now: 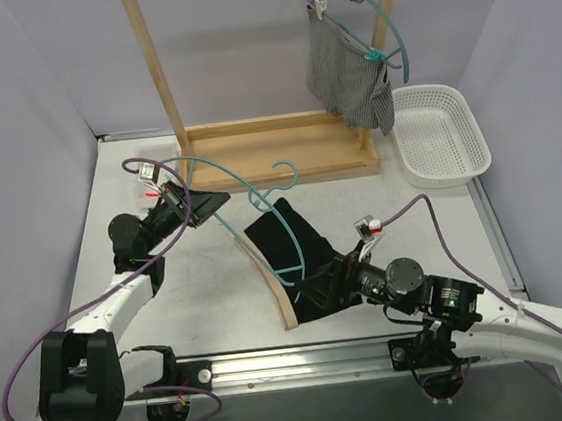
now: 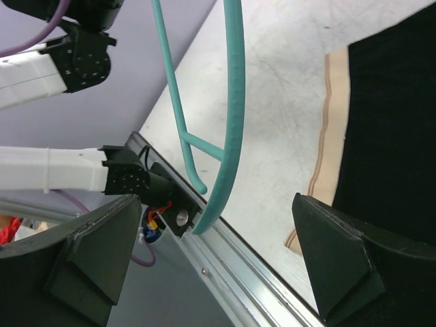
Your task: Remove the underwear clipped to the hanger
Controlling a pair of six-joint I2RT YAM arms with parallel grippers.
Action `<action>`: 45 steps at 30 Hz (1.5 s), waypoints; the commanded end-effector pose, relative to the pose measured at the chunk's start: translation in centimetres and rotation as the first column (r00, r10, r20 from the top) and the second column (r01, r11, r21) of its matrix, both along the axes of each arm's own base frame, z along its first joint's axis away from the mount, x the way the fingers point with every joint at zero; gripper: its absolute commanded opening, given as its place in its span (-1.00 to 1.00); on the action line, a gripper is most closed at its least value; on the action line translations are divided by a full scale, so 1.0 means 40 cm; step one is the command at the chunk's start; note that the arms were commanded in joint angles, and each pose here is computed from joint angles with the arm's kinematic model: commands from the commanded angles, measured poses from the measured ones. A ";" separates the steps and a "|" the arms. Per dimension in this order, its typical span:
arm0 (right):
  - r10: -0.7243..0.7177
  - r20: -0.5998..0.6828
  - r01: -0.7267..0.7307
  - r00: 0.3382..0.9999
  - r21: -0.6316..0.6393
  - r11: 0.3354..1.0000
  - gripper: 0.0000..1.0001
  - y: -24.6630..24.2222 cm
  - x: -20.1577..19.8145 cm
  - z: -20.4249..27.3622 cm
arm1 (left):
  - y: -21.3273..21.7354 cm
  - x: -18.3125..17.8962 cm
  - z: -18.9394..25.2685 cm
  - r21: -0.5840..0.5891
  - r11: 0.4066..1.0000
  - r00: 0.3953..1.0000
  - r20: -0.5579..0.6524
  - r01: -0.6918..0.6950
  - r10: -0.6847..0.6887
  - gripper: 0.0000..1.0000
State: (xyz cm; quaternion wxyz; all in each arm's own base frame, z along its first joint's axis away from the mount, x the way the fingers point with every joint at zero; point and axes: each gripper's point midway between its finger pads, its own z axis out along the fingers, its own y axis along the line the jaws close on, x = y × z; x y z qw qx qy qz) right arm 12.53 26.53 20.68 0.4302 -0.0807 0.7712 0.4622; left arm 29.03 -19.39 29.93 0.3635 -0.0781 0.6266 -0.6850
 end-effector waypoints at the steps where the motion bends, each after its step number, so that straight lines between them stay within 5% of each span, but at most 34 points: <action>1: 0.109 0.092 -0.116 0.990 0.081 0.990 0.99 0.049 -0.010 0.069 | 0.002 -0.066 0.102 -0.063 0.995 0.985 0.158 0.074 -0.063 -0.95; 9: 0.275 0.137 -0.294 0.952 0.148 0.944 0.81 0.140 -0.029 0.096 | -0.003 -0.088 0.100 -0.077 0.992 0.984 0.155 0.095 -0.082 -0.95; 12: 0.331 0.146 -0.352 0.932 0.156 0.923 0.24 0.174 -0.039 0.103 | -0.006 -0.088 0.091 -0.078 0.992 0.985 0.148 0.098 -0.085 -0.95; 16: 0.356 0.146 -0.376 0.923 0.144 0.915 -0.94 0.190 -0.041 0.097 | -0.007 -0.084 0.086 -0.074 0.992 0.986 0.144 0.097 -0.086 -0.94; 17: 0.338 0.153 -0.360 0.929 0.146 0.922 -1.00 0.185 -0.034 0.103 | -0.007 -0.088 0.087 -0.066 0.992 0.984 0.152 0.103 -0.092 -0.64; 21: 0.236 0.152 -0.250 0.960 0.080 0.965 -1.00 0.139 0.003 0.102 | 0.005 -0.068 0.051 -0.013 0.998 0.994 0.090 0.055 -0.054 0.87; 26: -0.044 0.186 0.052 0.982 -0.037 0.998 -1.00 0.044 0.115 0.146 | 0.049 -0.054 0.000 0.159 0.984 0.996 0.049 -0.082 0.075 0.88; 31: -0.222 0.238 0.287 0.945 -0.285 0.914 -1.00 0.004 0.231 0.142 | 0.118 -0.037 -0.055 0.391 0.885 0.965 0.043 -0.254 0.258 0.88; 38: -0.240 0.347 0.384 0.907 -0.443 0.810 -1.00 0.096 0.427 0.311 | 0.143 -0.086 -0.139 0.525 0.817 0.963 0.021 -0.238 0.267 0.88; 39: -0.256 0.354 0.393 0.899 -0.400 0.828 -1.00 0.099 0.455 0.391 | 0.143 -0.090 -0.146 0.529 0.816 0.964 0.017 -0.233 0.265 0.88; 45: -0.169 0.361 0.323 0.917 -0.422 0.847 -1.00 0.139 0.616 0.454 | 0.143 -0.124 -0.175 0.550 0.809 0.970 0.010 -0.209 0.243 0.87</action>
